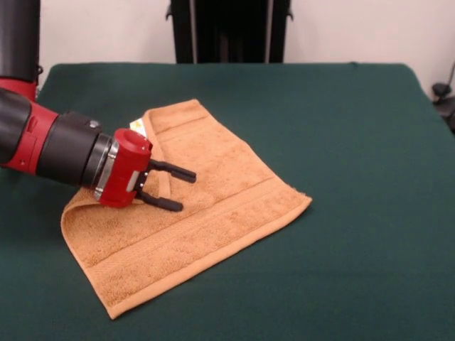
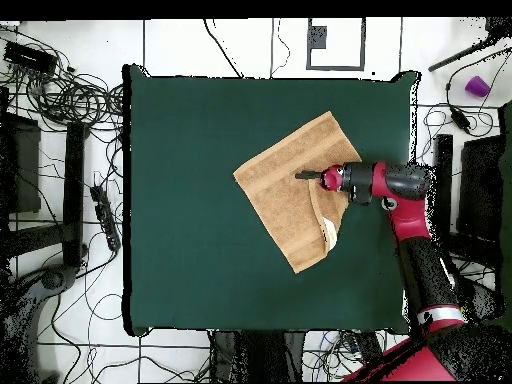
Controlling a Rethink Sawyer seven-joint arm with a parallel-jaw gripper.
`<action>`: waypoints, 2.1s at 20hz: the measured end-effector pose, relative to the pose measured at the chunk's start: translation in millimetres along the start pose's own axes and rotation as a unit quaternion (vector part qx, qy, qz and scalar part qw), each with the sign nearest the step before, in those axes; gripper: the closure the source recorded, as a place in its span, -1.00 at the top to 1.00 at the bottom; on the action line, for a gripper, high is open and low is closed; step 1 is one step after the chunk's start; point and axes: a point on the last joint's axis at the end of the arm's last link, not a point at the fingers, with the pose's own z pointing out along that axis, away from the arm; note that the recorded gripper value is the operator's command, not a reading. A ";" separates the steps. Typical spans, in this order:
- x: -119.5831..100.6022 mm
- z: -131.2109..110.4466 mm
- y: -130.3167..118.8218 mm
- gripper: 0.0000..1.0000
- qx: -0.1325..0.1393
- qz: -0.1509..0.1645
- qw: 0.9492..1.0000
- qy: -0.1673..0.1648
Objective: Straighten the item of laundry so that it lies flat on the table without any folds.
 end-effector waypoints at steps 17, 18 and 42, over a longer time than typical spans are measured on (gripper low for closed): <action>2.6 -23.3 -2.3 1.00 0.027 0.011 1.000 0.009; 3.5 -26.7 -2.8 1.00 0.030 0.012 0.999 0.010; 9.8 -56.0 -16.6 1.00 0.031 0.029 0.999 -0.011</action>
